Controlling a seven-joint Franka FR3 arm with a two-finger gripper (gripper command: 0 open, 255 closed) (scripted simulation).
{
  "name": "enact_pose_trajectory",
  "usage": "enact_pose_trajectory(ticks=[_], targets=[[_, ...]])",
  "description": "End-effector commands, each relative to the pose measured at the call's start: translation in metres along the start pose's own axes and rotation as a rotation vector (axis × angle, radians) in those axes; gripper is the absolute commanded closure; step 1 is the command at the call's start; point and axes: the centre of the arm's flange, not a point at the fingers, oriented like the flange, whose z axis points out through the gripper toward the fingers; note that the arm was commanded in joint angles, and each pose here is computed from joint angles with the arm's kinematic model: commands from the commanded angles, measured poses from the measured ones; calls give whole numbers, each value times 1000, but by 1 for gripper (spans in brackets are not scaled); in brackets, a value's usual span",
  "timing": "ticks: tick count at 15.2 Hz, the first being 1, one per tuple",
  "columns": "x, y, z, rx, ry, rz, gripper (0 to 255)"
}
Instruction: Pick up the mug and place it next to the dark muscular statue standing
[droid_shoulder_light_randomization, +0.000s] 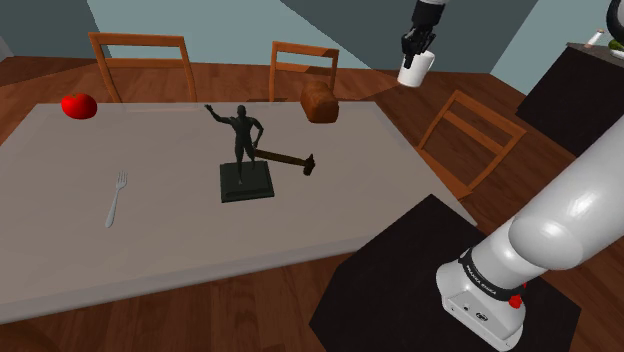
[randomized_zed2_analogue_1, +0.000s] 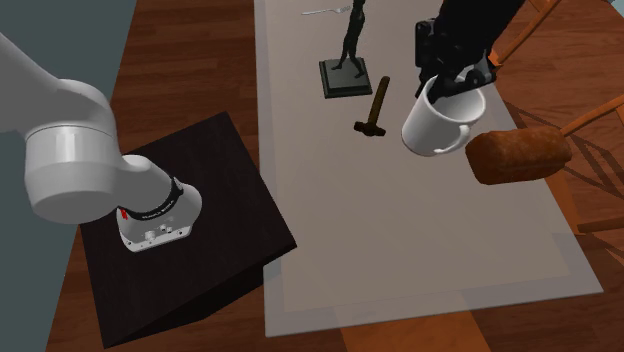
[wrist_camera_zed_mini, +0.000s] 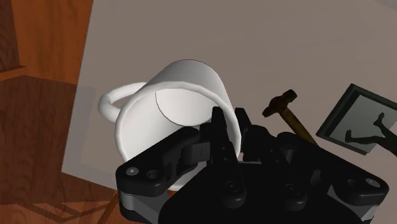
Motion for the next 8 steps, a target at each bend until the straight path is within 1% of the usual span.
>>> enact_pose_trajectory(ticks=[1,8], targets=[[6,-26,-2,0,0,1,255],[33,-114,-7,0,0,1,255]])
